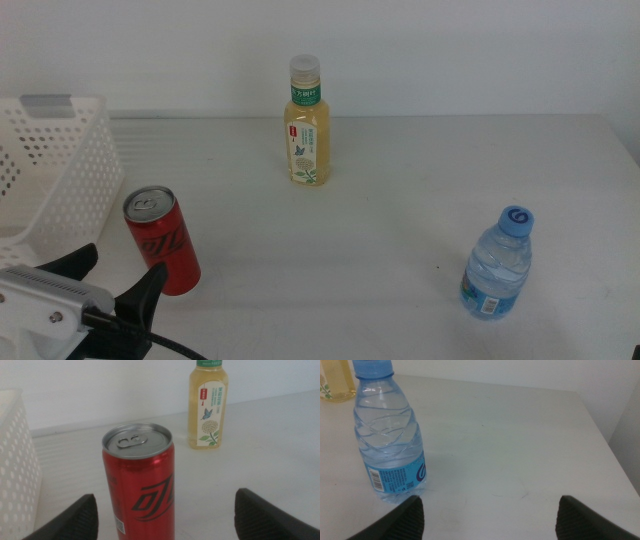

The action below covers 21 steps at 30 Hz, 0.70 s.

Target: Use arms to grab the bottles and put them into the dustbin to the left of the table.

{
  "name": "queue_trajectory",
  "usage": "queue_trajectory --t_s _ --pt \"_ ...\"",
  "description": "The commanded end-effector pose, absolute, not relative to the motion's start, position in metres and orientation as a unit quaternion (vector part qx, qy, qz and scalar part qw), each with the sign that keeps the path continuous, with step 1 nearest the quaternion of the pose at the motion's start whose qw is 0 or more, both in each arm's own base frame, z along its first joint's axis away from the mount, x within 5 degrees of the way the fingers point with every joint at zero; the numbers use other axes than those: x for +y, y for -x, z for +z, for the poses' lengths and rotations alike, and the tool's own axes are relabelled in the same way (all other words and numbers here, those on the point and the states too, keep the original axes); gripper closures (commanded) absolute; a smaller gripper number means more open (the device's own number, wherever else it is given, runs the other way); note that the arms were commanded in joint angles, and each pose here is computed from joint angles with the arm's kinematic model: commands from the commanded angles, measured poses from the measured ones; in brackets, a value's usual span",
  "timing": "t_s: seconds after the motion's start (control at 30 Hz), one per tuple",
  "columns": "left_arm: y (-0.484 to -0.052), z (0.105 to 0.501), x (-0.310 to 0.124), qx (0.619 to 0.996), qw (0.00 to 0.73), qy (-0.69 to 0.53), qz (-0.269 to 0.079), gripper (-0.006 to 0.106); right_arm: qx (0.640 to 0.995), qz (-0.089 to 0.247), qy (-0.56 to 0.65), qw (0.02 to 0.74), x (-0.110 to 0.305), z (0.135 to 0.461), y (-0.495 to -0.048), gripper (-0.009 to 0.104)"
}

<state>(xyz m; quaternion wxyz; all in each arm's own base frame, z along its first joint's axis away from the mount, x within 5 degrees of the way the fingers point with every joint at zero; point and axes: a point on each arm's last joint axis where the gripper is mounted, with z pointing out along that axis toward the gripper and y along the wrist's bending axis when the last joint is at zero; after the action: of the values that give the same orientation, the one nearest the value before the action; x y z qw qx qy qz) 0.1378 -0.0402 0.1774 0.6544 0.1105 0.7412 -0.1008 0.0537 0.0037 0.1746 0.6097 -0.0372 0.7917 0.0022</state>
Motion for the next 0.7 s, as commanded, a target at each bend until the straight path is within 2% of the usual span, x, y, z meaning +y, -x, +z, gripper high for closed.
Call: queue_trajectory --t_s 0.0,0.1,0.33,0.67 --pt "-0.135 0.182 -0.04 0.717 0.68 -0.1 -0.113 0.012 0.758 -0.007 0.037 0.651 0.003 0.185 -0.053 0.0" --pt "-0.135 0.182 -0.04 0.717 0.68 -0.09 -0.123 0.012 0.758 -0.007 0.037 0.651 0.003 0.185 -0.053 0.0" --pt "-0.143 0.177 -0.039 0.724 0.676 -0.07 -0.117 0.012 0.758 -0.007 0.037 0.651 0.003 0.185 -0.053 0.0" --pt "-0.17 0.165 -0.046 0.73 0.669 -0.061 -0.125 0.012 0.758 -0.007 0.037 0.651 0.003 0.185 -0.053 0.0"
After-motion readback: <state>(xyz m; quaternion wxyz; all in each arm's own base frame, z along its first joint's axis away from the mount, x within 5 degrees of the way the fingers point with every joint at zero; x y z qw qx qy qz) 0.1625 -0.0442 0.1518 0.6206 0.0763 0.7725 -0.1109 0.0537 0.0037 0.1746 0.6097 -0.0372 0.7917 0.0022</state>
